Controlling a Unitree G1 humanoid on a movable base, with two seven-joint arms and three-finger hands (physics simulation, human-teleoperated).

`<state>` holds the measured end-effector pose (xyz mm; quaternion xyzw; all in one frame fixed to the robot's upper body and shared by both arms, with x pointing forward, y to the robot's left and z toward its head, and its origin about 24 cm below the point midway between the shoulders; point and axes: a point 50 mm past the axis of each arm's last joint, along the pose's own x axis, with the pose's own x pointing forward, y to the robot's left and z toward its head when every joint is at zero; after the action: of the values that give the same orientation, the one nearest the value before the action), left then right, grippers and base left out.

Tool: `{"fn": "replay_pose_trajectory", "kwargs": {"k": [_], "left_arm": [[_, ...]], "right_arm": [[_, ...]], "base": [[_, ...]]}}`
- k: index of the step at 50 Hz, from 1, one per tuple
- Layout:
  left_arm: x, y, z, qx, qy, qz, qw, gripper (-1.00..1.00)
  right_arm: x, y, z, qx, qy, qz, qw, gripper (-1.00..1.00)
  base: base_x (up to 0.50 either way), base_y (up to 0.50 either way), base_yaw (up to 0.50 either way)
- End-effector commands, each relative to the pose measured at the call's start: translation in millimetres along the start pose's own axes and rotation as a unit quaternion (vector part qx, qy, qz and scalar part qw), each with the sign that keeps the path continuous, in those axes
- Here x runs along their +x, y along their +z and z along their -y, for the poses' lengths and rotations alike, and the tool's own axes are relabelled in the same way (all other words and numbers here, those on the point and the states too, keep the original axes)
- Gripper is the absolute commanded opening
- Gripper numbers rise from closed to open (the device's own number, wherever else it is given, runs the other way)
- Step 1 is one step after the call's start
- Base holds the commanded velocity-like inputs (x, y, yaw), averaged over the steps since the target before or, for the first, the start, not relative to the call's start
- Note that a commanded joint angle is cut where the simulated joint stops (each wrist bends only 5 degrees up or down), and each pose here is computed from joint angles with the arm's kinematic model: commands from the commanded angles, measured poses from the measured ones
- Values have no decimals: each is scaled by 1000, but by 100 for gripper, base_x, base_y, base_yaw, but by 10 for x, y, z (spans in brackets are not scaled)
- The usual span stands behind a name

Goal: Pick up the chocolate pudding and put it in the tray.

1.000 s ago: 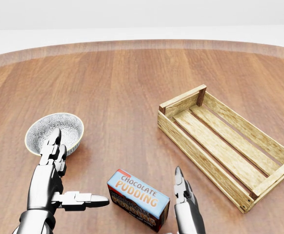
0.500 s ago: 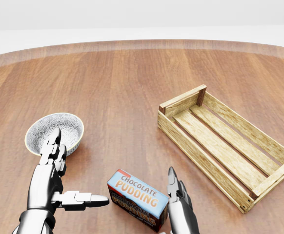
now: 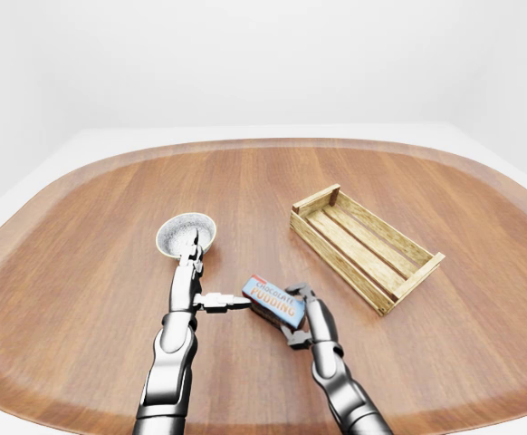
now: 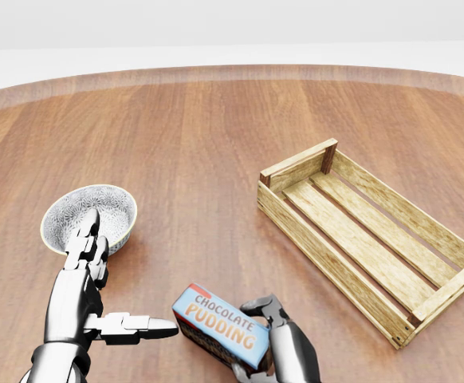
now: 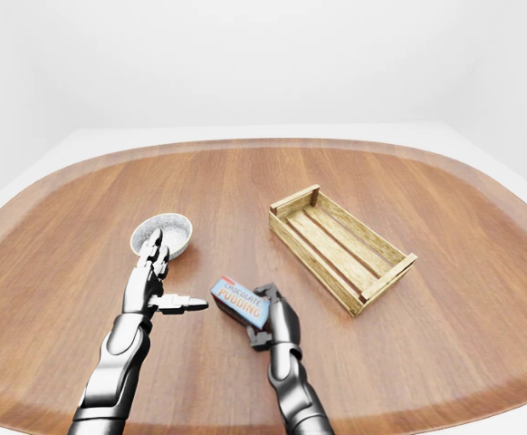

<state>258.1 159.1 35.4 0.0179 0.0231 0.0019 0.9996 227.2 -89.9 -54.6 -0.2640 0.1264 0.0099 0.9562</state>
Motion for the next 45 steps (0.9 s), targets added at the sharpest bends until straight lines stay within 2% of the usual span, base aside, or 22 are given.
{"fn": "replay_pose_trajectory", "kwargs": {"k": [1, 4, 6, 12, 18, 20, 22, 27, 29, 30, 32, 35, 36, 37, 40, 41, 44, 45], "left_arm": [[0, -4, 2, -2, -1, -1, 1000, 100], [0, -3, 2, -2, -1, -1, 1000, 100], [0, -4, 2, -2, -1, -1, 1000, 100], [0, -4, 2, -2, -1, -1, 1000, 100], [0, -4, 2, -2, -1, -1, 1000, 100], [0, -3, 2, -2, -1, -1, 1000, 100], [0, -4, 2, -2, -1, -1, 1000, 100], [0, -3, 2, -2, -2, -1, 1000, 100], [0, -4, 2, -2, -1, -1, 1000, 100], [0, -4, 2, -2, -2, -1, 1000, 100], [0, -4, 2, -2, -2, -1, 1000, 100], [0, -3, 2, -2, -2, -1, 1000, 100], [0, -3, 2, -2, -2, -1, 1000, 100], [0, -4, 2, -2, -2, -1, 1000, 100], [0, -3, 2, -2, -2, -1, 1000, 100], [0, -4, 2, -2, -1, -1, 1000, 100], [0, -4, 2, -2, -2, -1, 1000, 100], [0, -4, 2, -2, -1, -1, 1000, 100]], "right_arm": [[-12, -155, -76, -21, 7, -34, 999, -100], [-11, -153, -74, -20, 7, -34, 999, -100], [-29, -5, -33, 11, 12, -5, 1000, -100], [-7, -139, -54, -18, 3, -30, 999, -100], [-11, -49, -10, -2, -4, -11, 1000, -100], [-31, 107, 38, 26, -2, 19, 999, -100], [-20, 25, 19, 12, -7, 4, 1000, -100], [-19, 49, 43, 15, -16, 9, 1000, -100], [-62, 261, 119, 49, -15, 52, 997, -100], [-45, 174, 94, 34, -19, 36, 999, -100], [-59, 310, 151, 53, -21, 63, 996, -100], [-32, 186, 120, 34, -29, 39, 998, -100], [-77, 381, 197, 64, -26, 79, 994, -100], [-87, 424, 219, 69, -27, 89, 993, -100], [-84, 466, 247, 74, -30, 98, 992, -100], [-48, 331, 197, 56, -33, 70, 995, -100], [-81, 526, 282, 82, -32, 110, 990, -100], [-52, 463, 261, 74, -34, 97, 992, -100]], "base": [[0, 0, 0], [0, 0, 0], [0, 0, 0], [0, 0, 0], [0, 0, 0], [0, 0, 0], [0, 0, 0], [0, 0, 0], [0, 0, 0], [0, 0, 0], [0, 0, 0], [0, 0, 0], [0, 0, 0], [0, 0, 0], [0, 0, 0], [0, 0, 0], [0, 0, 0], [0, 0, 0]]}}
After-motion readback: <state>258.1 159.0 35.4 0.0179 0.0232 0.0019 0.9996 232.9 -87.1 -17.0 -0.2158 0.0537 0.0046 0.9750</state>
